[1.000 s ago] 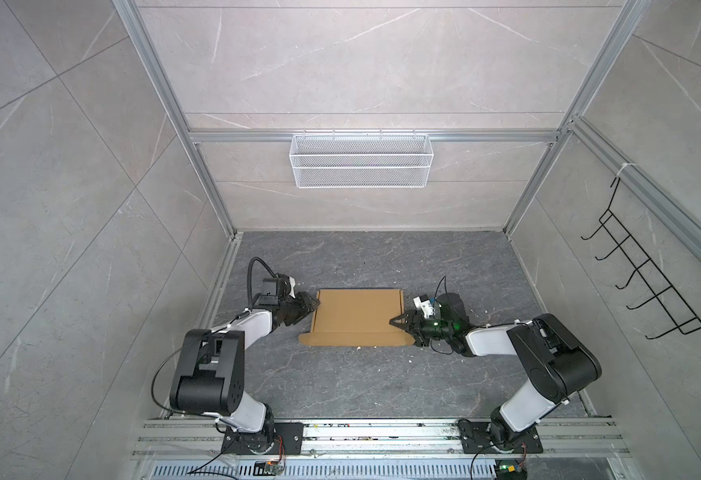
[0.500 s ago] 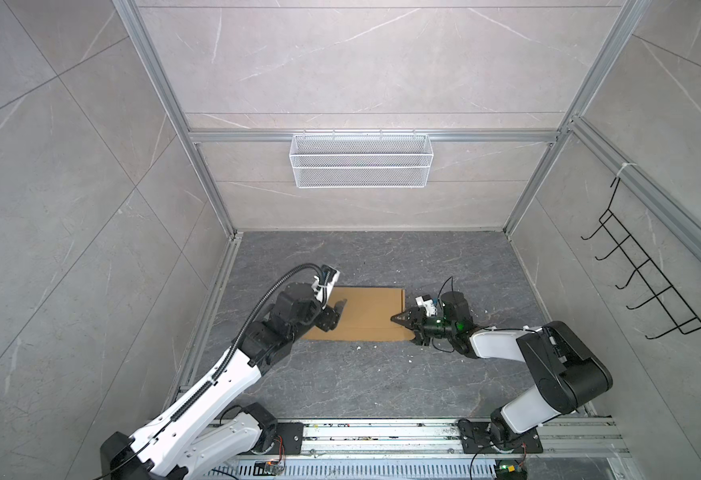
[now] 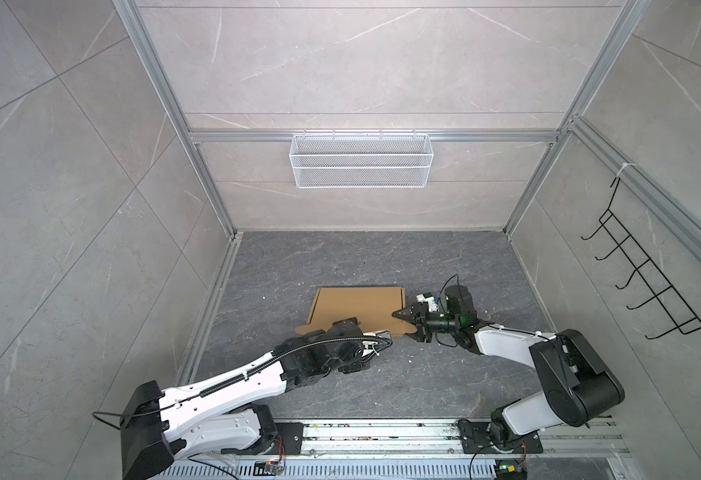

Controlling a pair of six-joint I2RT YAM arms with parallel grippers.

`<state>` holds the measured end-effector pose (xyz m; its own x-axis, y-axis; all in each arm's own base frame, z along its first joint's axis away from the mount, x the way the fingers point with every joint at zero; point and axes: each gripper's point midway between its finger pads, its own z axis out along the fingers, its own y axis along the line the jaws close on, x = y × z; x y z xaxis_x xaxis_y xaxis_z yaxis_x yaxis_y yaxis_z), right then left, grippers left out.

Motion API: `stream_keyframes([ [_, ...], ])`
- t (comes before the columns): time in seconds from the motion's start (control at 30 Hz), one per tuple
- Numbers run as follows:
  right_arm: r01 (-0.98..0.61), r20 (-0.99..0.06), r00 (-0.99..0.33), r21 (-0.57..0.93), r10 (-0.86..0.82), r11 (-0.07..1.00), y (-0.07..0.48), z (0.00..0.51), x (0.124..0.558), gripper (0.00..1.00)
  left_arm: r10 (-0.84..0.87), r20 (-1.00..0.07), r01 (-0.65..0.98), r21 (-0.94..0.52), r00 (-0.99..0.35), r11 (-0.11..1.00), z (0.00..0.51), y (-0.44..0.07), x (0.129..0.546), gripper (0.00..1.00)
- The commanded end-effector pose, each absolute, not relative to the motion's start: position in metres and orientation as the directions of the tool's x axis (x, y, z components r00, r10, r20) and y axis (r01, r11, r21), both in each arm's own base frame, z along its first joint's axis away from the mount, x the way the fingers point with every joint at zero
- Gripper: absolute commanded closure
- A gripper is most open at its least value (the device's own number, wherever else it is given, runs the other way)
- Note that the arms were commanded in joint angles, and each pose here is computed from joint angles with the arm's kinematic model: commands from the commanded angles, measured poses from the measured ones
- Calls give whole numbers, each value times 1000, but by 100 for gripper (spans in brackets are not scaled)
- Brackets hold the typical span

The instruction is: Fold the paper box

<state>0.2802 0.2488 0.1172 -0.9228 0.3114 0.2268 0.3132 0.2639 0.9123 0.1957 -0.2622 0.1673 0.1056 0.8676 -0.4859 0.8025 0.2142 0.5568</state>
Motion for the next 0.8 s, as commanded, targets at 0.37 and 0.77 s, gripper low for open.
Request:
stream_keyframes([
  [0.37,338,287,-923,922,256,188,253,169,272,50,924,-304,630,771,233,94,172,-265,251,17],
  [0.77,343,307,-927,927,216,154,258,185,273,50,927,-242,609,793,286,19,169,-267,266,32],
])
